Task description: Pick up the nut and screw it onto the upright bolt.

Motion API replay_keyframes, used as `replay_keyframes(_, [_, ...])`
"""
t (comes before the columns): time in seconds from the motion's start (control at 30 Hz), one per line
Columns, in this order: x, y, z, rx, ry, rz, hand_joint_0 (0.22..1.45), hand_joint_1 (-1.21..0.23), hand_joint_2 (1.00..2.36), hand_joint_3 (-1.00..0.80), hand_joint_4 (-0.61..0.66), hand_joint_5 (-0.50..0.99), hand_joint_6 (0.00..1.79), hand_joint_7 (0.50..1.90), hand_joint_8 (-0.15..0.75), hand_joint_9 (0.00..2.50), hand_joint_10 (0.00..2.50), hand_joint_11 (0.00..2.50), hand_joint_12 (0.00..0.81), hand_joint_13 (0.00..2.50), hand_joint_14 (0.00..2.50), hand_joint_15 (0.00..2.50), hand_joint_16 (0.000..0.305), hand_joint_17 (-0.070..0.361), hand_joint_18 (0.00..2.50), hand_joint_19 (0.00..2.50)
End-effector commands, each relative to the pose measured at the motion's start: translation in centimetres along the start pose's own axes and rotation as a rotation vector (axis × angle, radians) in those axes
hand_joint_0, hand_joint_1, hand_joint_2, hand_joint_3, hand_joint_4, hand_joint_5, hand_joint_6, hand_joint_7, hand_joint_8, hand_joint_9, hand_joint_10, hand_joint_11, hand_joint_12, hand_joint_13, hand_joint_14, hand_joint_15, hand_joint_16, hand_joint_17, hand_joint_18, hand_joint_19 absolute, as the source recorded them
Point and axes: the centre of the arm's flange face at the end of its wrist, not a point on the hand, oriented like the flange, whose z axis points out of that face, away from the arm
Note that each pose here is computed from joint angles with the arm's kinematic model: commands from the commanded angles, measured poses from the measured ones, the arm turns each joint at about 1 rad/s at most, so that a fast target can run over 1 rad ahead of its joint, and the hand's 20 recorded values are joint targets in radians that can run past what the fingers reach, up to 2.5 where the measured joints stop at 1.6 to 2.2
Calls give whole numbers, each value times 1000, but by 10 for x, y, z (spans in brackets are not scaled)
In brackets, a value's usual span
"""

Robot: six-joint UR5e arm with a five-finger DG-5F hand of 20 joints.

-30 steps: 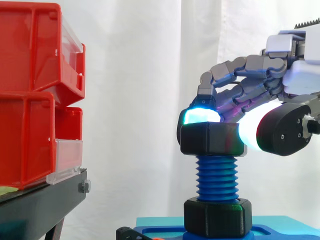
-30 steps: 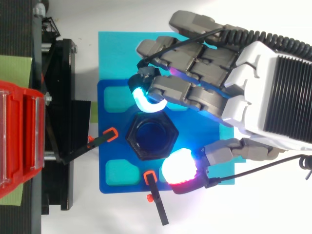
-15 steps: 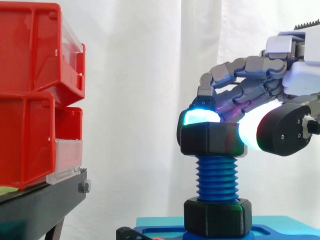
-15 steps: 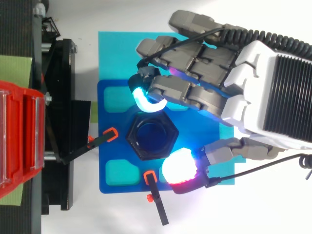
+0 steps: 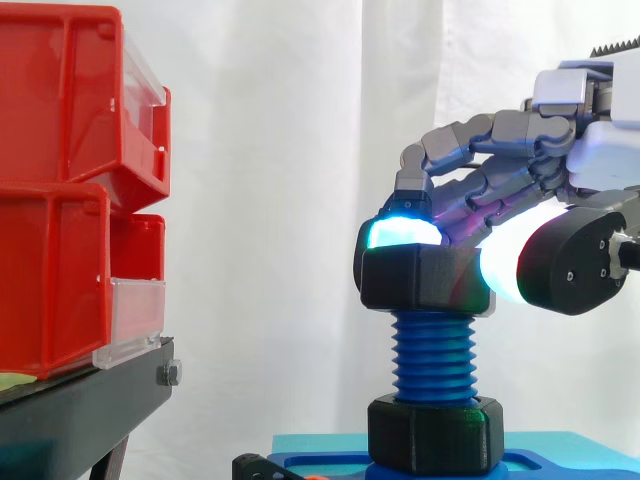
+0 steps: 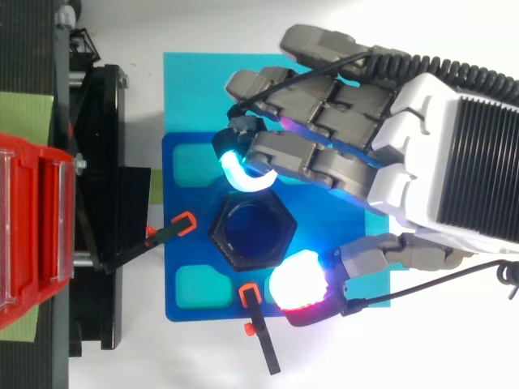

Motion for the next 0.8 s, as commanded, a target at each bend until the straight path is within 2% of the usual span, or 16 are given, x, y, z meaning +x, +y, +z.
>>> replay_keyframes(0.0, [0,0,0,0,0,0,508,-608,1000,-500,299,-172,555,1107,274,543,0,0,282,683,0,0,34,76,481,63])
replay_keyframes(0.77, [0,1,0,-1,1,0,508,-607,1000,-500,297,-173,554,1110,273,542,0,0,283,688,1,0,34,76,495,67])
